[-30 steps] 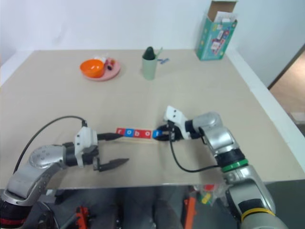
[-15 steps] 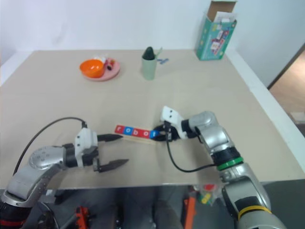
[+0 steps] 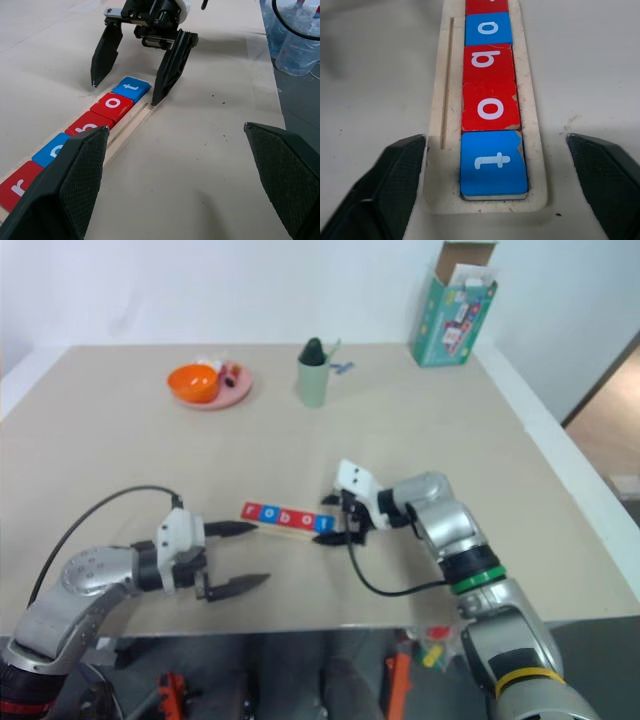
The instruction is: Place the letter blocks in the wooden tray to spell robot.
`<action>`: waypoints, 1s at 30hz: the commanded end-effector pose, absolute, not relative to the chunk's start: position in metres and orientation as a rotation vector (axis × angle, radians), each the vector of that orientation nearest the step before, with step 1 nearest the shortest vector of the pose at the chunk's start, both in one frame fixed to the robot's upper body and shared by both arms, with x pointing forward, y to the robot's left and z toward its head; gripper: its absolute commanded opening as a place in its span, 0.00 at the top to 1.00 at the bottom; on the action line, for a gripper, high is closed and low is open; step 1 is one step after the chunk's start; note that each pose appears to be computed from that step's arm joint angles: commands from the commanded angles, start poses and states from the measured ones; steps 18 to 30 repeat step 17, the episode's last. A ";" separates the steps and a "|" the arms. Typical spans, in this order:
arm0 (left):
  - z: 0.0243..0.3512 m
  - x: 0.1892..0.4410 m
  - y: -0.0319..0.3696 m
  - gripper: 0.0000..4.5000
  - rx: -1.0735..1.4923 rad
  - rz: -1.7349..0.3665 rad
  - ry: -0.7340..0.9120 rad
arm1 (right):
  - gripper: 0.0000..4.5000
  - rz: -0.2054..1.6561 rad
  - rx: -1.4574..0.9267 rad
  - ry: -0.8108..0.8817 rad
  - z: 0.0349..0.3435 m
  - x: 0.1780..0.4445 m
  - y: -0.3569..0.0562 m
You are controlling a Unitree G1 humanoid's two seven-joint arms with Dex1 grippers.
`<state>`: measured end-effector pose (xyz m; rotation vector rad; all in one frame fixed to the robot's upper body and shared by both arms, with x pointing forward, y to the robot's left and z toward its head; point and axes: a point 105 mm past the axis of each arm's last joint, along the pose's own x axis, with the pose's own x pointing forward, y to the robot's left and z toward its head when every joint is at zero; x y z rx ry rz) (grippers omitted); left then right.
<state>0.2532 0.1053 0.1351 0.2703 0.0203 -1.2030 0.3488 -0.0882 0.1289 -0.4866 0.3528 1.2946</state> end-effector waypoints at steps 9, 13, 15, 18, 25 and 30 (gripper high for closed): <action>0.152 0.270 0.127 0.00 0.260 -1.042 -0.054 | 0.00 1.073 -0.267 0.171 0.176 0.349 -0.120; 0.157 0.293 0.163 0.00 0.260 -0.832 -0.052 | 0.00 0.955 -0.262 0.111 0.173 0.346 -0.147; 0.159 0.299 0.184 0.00 0.270 -0.750 -0.046 | 0.00 0.883 -0.268 0.088 0.172 0.346 -0.160; 0.160 0.305 0.205 0.00 0.284 -0.657 -0.041 | 0.00 0.827 -0.272 0.091 0.168 0.344 -0.172; 0.160 0.305 0.205 0.00 0.284 -0.657 -0.041 | 0.00 0.827 -0.272 0.091 0.168 0.344 -0.172; 0.160 0.305 0.205 0.00 0.284 -0.657 -0.041 | 0.00 0.827 -0.272 0.091 0.168 0.344 -0.172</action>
